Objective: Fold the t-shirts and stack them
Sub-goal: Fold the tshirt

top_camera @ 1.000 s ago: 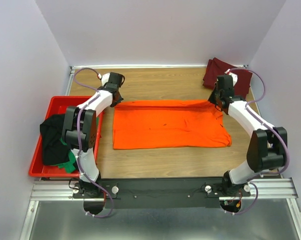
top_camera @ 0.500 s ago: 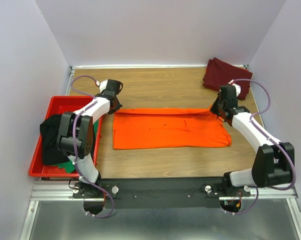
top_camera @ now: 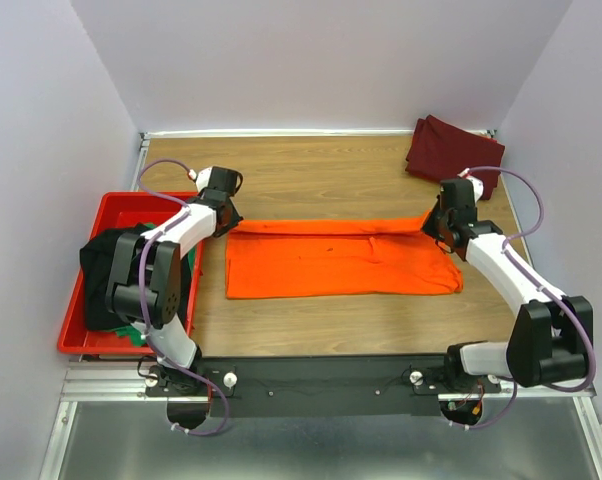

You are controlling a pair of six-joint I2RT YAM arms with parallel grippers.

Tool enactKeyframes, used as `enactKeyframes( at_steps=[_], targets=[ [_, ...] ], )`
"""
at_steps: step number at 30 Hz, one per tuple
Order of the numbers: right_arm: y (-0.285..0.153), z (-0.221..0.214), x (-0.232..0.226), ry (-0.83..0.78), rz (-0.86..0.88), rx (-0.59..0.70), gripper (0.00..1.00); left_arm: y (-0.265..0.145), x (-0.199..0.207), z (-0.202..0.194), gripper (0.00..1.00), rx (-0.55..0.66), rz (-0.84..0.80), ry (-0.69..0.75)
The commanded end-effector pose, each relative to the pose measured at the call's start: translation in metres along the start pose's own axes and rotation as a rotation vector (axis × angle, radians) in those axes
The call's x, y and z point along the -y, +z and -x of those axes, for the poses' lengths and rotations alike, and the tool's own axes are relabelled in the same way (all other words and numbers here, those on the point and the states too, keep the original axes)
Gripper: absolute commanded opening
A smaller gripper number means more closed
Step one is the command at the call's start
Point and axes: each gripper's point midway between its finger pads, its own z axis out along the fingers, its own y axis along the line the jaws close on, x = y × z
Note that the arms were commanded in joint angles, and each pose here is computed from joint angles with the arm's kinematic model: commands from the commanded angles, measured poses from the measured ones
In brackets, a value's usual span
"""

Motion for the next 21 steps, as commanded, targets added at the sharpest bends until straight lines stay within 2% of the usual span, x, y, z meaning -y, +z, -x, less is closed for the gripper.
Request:
enactKeyframes(
  at_steps=[1,21],
  targets=[
    [-0.007,-0.004,0.01,0.017,-0.032,0.0,0.0,-0.009,0.002,0.004,0.0,0.023,-0.035,-0.018],
    [-0.011,-0.02,0.019,0.031,-0.044,-0.022,0.0,-0.016,-0.006,-0.011,0.0,0.009,-0.045,-0.014]
  ],
)
